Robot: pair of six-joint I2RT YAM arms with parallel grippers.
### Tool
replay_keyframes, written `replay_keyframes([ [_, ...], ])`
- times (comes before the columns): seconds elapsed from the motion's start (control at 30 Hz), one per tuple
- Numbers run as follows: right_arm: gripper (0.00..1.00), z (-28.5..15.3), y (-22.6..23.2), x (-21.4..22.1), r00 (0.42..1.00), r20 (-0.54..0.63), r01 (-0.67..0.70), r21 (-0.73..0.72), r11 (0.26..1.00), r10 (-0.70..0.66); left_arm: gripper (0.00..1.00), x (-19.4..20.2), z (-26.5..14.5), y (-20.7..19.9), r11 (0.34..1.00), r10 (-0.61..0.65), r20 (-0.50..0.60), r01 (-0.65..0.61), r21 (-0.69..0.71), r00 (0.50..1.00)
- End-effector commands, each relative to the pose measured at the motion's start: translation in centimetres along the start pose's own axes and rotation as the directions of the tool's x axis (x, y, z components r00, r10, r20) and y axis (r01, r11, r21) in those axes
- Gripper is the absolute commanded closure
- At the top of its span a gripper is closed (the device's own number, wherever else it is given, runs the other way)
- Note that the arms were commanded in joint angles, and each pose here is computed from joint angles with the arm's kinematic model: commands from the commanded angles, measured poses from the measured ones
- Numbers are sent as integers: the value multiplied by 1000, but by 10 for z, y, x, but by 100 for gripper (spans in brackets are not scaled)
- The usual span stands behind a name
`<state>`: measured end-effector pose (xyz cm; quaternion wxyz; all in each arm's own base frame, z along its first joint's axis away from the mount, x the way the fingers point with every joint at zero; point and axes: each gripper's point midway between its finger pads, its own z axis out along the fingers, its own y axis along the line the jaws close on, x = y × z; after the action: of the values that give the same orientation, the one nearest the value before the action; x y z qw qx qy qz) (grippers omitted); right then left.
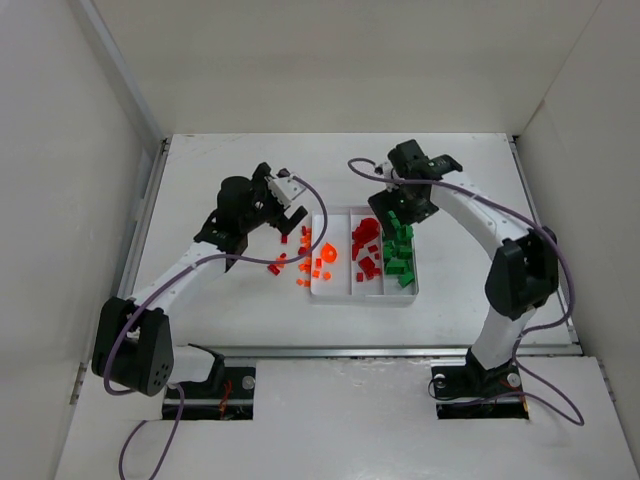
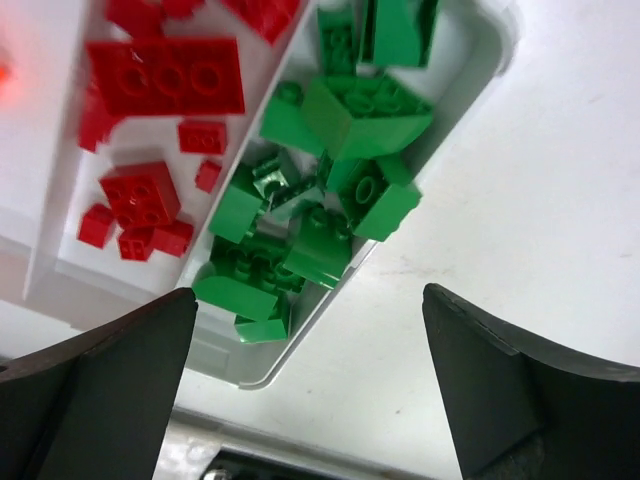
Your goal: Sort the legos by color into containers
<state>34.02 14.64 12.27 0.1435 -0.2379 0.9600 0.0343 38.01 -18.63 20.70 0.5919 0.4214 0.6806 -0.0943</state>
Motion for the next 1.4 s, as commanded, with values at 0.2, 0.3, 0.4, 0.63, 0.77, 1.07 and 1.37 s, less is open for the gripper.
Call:
replay_keyframes([
  [0.2,0,-163,-9,-96,744,664,-135,258,957,-74,0,3,-11,14,989,-70,24,73,-129,997],
  [0.3,0,-203,-17,-98,612,789,-224,240,945,-56,0,16,-9,8,987,-100,1,100,-128,995],
  [0.4,0,-229,-27,-85,502,863,-299,225,927,-48,0,25,-9,3,981,-143,-10,141,-131,990],
  [0.63,0,-254,-31,-73,294,955,-362,146,920,-36,0,41,-11,2,947,-262,-10,255,-193,965],
  [0.77,0,-239,-9,-85,318,947,-241,121,963,-39,6,44,-11,5,927,-309,-5,300,-223,951],
  [1.07,0,-217,17,-121,366,926,-73,130,989,-95,16,78,-17,27,995,97,-144,-95,19,985],
  [1.37,0,-183,41,-144,416,897,111,113,987,-150,1,137,-20,29,826,501,-246,-374,421,830],
])
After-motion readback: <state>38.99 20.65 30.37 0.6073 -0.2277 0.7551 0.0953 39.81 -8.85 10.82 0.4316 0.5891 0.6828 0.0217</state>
